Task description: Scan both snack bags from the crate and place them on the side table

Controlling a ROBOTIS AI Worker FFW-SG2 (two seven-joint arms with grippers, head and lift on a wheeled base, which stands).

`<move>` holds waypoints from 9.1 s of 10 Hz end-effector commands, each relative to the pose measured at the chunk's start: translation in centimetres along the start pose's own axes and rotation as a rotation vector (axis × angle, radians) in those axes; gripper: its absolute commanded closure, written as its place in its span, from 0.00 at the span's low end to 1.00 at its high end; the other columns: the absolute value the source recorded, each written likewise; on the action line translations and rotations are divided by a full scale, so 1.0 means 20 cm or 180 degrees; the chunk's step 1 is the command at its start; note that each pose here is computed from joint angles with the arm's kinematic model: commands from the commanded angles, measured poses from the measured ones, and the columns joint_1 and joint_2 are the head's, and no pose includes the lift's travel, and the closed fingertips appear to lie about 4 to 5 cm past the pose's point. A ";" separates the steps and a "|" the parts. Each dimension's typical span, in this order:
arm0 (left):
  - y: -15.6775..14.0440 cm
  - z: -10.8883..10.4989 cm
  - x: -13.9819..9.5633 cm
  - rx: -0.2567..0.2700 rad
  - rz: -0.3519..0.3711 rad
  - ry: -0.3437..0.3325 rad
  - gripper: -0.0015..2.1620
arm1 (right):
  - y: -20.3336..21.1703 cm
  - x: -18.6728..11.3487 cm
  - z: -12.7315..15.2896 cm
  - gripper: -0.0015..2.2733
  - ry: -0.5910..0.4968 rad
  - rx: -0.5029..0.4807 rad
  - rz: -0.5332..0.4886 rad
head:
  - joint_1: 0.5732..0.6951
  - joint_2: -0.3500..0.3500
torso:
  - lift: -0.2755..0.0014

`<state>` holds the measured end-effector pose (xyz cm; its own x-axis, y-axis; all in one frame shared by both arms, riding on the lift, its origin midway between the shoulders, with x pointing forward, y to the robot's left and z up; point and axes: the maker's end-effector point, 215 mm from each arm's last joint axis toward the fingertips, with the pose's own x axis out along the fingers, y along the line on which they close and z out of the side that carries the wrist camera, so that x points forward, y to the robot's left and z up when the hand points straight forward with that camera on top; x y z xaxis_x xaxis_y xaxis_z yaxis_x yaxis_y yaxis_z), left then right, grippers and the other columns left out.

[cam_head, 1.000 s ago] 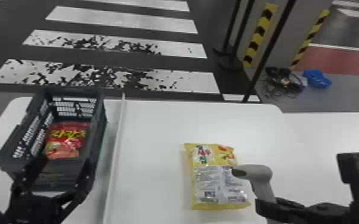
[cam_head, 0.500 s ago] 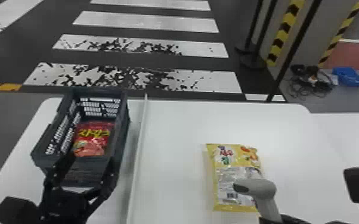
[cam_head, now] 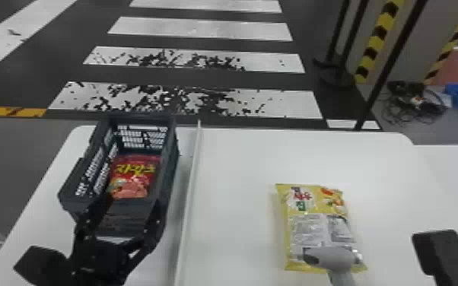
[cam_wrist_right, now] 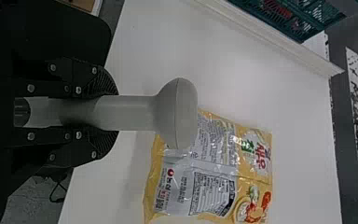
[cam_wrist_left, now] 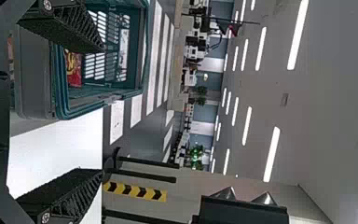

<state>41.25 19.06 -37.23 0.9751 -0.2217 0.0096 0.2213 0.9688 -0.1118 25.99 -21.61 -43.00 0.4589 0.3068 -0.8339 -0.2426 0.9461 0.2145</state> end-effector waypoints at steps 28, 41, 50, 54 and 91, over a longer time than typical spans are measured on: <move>-0.05 -0.03 0.00 -0.0019 -0.0052 0.0041 0.04 | -0.57 0.10 0.06 0.99 0.0119 0.0163 -0.1240 | 1.00 0.28 | 0.65; -0.05 -0.06 0.01 -0.0031 -0.0034 0.0093 0.04 | -1.56 0.26 0.56 0.99 -0.0536 0.0197 -0.1477 | 1.00 0.00 | 0.65; -0.06 -0.06 0.01 -0.0026 -0.0045 0.0107 0.04 | -1.73 0.39 0.46 0.99 -0.0280 0.0224 -0.1377 | 1.00 0.00 | 0.65; -0.06 -0.06 0.01 -0.0023 -0.0049 0.0104 0.04 | -1.73 0.43 0.47 0.67 -0.0340 0.0164 -0.1410 | 1.00 0.00 | 0.65; -0.04 -0.10 0.01 -0.0029 -0.0003 0.0149 0.04 | -1.04 0.10 0.69 1.00 -0.0883 0.1243 0.0555 | 1.00 0.19 | 0.65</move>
<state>41.24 18.11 -39.15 0.9731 -0.2274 -0.0367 0.2216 0.9675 -0.1218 43.29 -37.67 -43.19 0.6304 0.4541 -0.6296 -0.0352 0.8269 0.5612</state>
